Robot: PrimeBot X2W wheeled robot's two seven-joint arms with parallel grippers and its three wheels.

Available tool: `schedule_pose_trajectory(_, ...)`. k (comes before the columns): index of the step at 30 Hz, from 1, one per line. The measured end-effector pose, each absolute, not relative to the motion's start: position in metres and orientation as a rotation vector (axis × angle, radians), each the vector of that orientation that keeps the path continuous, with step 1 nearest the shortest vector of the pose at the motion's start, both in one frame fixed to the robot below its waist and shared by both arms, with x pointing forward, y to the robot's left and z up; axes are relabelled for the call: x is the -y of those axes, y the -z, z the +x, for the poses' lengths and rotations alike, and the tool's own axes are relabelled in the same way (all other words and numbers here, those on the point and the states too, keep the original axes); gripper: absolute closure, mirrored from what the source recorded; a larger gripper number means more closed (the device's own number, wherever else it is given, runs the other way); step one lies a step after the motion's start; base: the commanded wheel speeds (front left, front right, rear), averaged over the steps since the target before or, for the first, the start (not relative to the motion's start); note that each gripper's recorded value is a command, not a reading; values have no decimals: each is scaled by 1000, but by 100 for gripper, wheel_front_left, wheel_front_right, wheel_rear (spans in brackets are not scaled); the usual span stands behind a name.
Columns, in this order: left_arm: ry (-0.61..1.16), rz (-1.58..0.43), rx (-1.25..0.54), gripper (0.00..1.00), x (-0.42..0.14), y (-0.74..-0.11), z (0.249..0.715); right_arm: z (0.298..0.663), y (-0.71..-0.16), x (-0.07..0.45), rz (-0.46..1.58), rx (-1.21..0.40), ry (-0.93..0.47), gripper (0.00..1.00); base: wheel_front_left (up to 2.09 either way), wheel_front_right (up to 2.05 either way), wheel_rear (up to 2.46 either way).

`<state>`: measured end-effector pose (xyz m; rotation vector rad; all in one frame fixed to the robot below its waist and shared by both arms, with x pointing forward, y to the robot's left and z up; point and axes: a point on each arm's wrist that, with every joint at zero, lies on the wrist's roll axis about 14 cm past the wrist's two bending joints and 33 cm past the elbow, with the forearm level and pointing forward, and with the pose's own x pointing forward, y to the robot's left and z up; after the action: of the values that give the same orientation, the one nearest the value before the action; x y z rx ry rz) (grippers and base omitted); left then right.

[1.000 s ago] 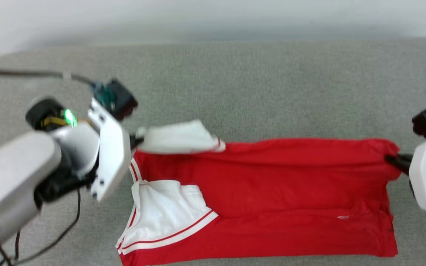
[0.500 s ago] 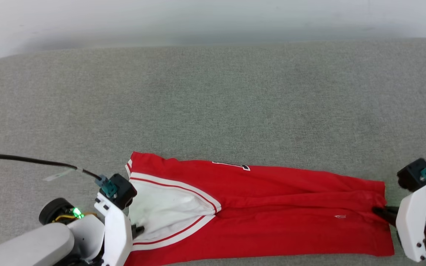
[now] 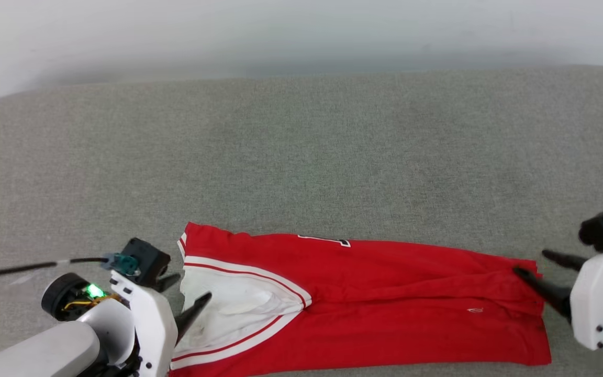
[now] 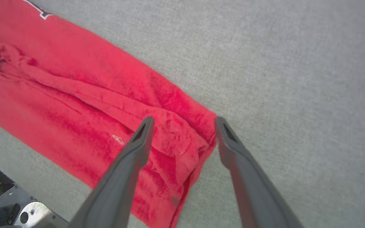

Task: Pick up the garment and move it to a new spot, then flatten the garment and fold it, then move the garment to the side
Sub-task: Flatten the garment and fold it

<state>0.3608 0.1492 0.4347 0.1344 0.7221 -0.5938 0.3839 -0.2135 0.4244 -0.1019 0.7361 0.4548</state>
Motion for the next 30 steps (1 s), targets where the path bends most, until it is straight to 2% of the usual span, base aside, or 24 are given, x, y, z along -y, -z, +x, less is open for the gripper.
schedule_pose_trajectory(5,472,114,-476,0,-158,-470,384,406,-470,225,-55,-567,-411,0,0,0,0)
schedule_pose_trajectory(9,364,103,-309,0,-168,-486,394,411,-479,245,8,-533,-340,0,0,0,0)
schedule_pose_trajectory(15,214,101,-197,0,-185,-489,400,400,-451,268,181,-610,-225,0,0,0,0)
schedule_pose_trajectory(20,114,110,-90,0,-195,-507,411,384,-417,265,297,-716,-181,0,0,0,0)
schedule_pose_trajectory(30,-26,83,3,0,-207,-507,399,360,-372,226,441,-874,-207,0,0,0,0)
